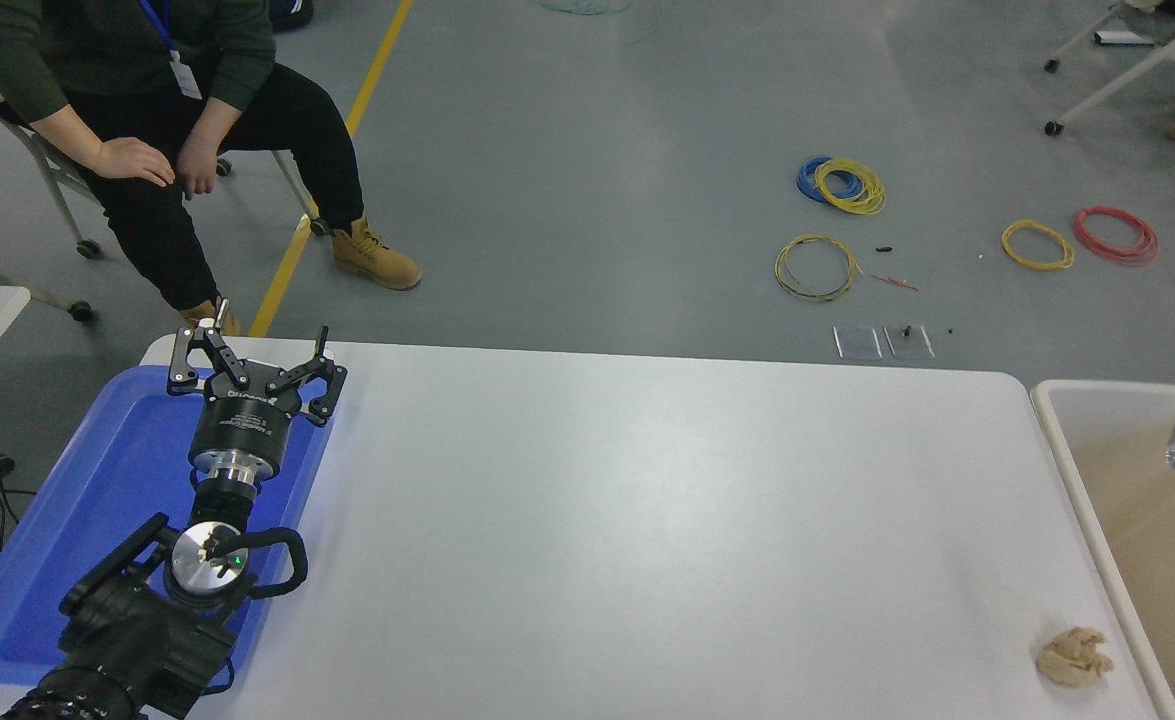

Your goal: Pick up foil plate and place in dustbin

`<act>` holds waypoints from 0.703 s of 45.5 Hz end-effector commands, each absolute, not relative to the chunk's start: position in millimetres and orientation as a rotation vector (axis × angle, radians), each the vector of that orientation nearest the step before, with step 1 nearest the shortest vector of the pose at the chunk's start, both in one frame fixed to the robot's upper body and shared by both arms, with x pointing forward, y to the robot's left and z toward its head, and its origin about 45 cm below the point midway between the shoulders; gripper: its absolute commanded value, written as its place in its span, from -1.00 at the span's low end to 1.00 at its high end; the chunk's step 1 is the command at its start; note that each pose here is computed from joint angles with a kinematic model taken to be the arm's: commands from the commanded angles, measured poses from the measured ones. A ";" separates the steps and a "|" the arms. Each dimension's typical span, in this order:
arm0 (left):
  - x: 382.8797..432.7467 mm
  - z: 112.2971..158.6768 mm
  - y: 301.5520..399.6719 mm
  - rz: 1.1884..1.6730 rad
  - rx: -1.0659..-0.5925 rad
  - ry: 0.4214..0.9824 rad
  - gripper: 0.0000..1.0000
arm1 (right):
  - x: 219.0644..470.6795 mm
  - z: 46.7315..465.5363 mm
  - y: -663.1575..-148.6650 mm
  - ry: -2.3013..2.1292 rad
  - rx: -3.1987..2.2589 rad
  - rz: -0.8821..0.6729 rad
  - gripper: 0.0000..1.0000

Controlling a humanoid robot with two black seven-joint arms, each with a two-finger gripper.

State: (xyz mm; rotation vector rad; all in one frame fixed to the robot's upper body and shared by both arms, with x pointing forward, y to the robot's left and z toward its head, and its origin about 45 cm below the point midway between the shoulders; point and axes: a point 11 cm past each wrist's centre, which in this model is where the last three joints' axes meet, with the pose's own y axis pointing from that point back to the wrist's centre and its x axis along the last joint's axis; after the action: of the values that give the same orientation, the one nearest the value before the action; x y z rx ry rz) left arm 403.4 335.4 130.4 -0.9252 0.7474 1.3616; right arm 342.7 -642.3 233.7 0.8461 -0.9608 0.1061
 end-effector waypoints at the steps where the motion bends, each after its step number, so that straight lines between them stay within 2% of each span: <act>1: 403.5 130.6 335.4 1.362 -0.926 0.747 1.00 | 322.7 197.5 -647.9 -0.990 0.795 0.142 -1.00; 15: 403.5 130.6 335.4 1.362 -0.926 0.747 1.00 | 299.6 168.9 -650.3 -0.994 0.764 0.155 -1.00; 32: 403.5 130.6 335.3 1.361 -0.925 0.748 1.00 | 280.1 113.3 -623.1 -0.978 0.815 0.140 -1.00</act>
State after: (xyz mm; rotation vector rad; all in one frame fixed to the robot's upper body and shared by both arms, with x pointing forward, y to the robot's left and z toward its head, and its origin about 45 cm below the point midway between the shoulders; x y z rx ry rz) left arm 403.4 335.2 130.4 -0.9254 0.7475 1.3617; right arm 293.4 -640.1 147.6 0.7867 -0.9794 0.1462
